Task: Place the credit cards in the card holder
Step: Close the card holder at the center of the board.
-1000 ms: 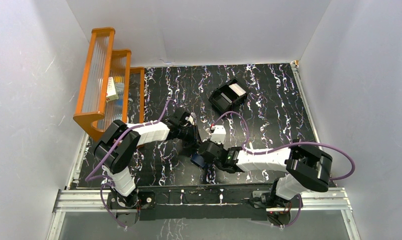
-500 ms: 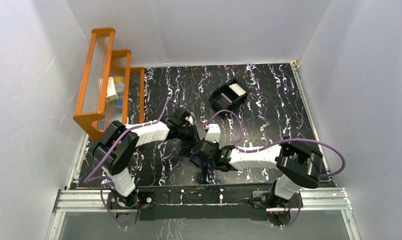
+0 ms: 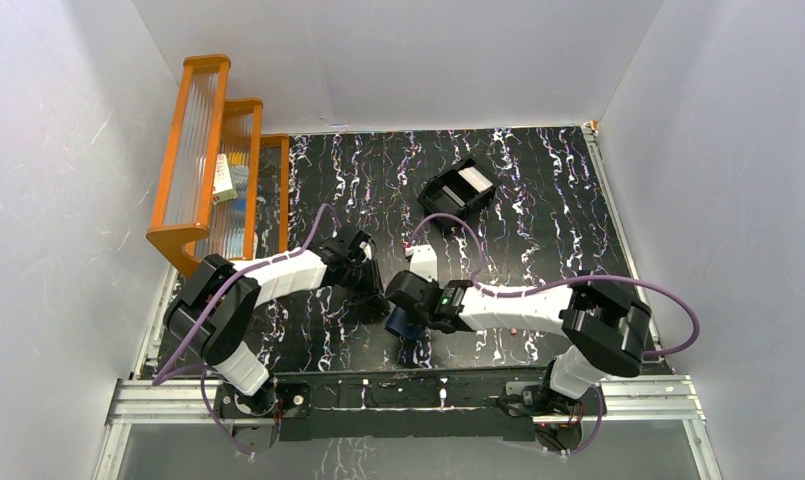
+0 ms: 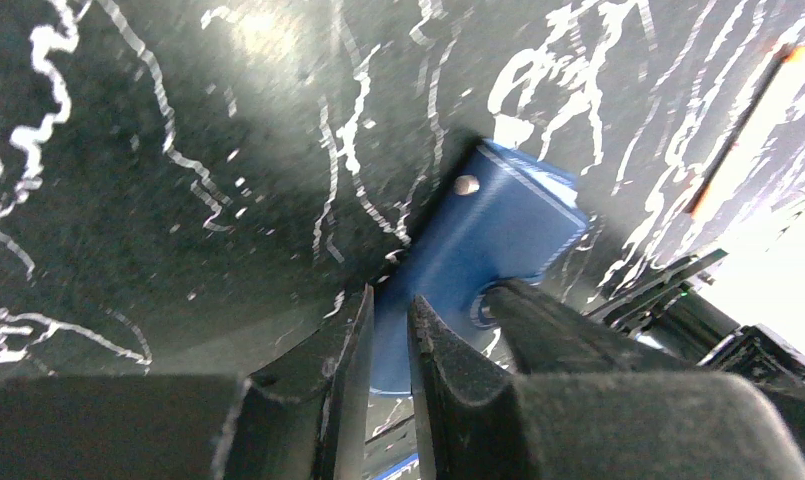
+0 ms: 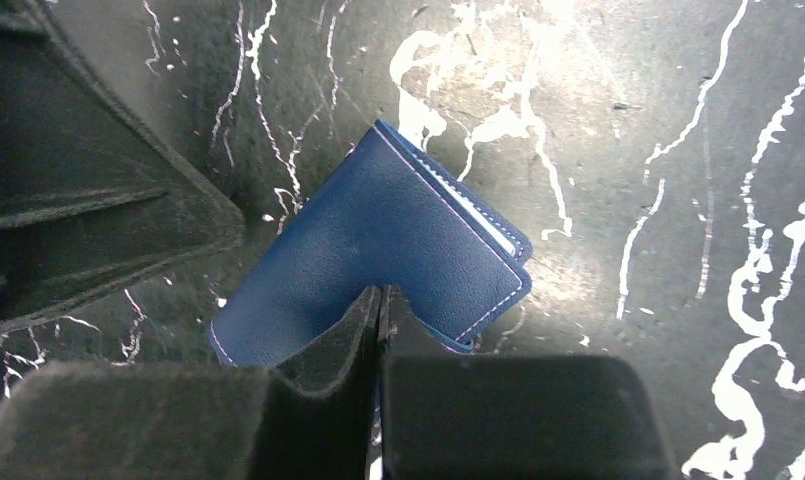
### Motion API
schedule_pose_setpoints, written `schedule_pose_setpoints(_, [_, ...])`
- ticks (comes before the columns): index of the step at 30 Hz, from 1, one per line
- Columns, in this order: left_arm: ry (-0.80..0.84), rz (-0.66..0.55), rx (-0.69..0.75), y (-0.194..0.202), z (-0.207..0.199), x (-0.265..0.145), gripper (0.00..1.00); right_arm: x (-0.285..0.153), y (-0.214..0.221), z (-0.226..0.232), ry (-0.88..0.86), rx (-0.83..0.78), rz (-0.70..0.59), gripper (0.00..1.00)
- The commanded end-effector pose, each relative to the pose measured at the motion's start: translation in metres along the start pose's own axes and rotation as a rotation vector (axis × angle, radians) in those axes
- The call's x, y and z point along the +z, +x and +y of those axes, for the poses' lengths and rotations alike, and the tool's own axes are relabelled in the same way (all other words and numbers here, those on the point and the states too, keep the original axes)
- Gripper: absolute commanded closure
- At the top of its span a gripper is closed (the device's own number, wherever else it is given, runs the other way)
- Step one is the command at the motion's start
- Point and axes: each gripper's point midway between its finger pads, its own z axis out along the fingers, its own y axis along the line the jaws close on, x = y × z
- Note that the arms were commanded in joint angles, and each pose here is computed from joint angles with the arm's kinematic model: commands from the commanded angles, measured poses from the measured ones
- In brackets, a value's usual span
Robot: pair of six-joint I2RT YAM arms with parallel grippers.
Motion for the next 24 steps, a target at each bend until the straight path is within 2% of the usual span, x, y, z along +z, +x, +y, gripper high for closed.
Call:
schedule_pose_setpoints(1, [0.019,-0.001,0.016,0.007,0.0,-0.011,0.8,-0.024,-0.02,-0.005,-0.016,-0.102,0.064,0.89])
schedule_pose_setpoints(4, [0.045,0.018,0.018,0.012,-0.002,-0.009,0.79,-0.034,-0.052,0.01,-0.082,-0.055,0.018,0.84])
schedule_pose_setpoints(7, [0.084,0.027,0.022,0.017,-0.006,-0.008,0.78,-0.038,-0.058,0.014,-0.109,-0.025,0.019,0.79])
schedule_pose_setpoints(14, [0.163,0.06,-0.001,0.03,-0.018,-0.003,0.79,-0.042,-0.035,0.009,-0.144,0.077,0.081,0.73])
schedule_pose_setpoints(19, [0.206,0.066,0.001,0.035,-0.033,-0.003,0.84,-0.045,-0.021,-0.004,-0.114,0.1,0.111,0.69])
schedule_pose_setpoints(24, [0.261,0.058,0.004,0.036,-0.048,-0.006,0.87,-0.044,-0.01,-0.015,-0.098,0.124,0.128,0.69])
